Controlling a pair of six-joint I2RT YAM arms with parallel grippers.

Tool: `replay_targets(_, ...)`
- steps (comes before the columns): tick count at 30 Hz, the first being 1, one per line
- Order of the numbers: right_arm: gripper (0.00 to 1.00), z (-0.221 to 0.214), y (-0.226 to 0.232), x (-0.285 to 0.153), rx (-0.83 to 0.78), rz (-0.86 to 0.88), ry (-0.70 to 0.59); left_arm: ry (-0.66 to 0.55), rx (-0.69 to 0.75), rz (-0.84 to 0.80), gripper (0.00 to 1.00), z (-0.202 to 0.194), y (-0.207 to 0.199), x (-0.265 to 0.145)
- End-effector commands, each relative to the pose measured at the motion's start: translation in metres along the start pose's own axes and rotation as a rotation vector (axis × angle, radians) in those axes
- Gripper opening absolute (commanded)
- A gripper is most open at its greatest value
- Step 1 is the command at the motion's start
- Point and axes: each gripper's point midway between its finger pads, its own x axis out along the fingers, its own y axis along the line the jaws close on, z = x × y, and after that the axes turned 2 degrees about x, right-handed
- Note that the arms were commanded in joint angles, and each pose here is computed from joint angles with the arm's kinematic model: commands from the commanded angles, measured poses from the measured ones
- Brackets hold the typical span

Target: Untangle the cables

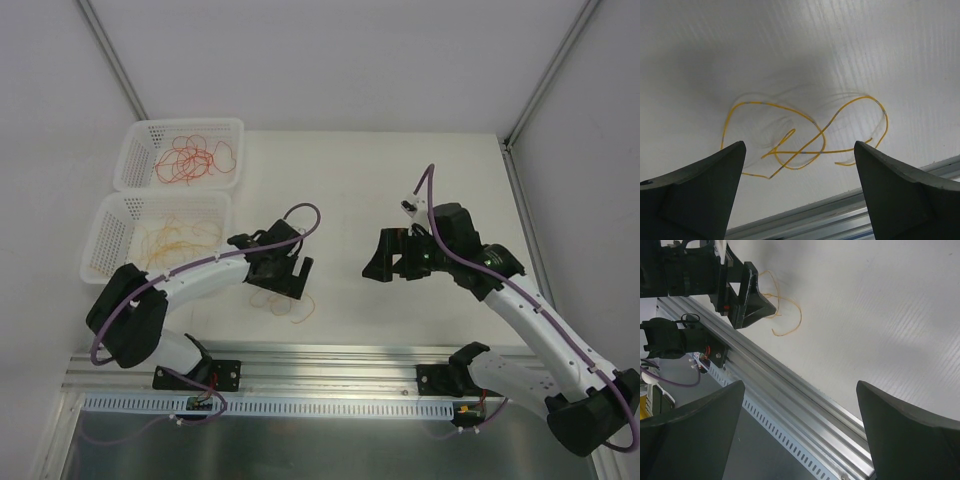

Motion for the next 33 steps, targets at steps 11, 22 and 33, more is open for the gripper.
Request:
replay_targets(11,1.00,0.002,-0.001,-0.009,-0.016,-0.025,-0.037,0.059,0.112,-0.007,0.22,-0.015,-0.032,0.024)
replay_targets(22,1.00,0.006,-0.007,-0.021,-0.042,-0.075,-0.077,-0.304,0.100,-0.045,0.00,0.082,-0.037,-0.092)
replay_targets(33,1.00,0.007,-0.014,-0.028,-0.058,-0.107,-0.116,-0.714,-0.200,0.105,0.00,0.147,0.076,-0.258)
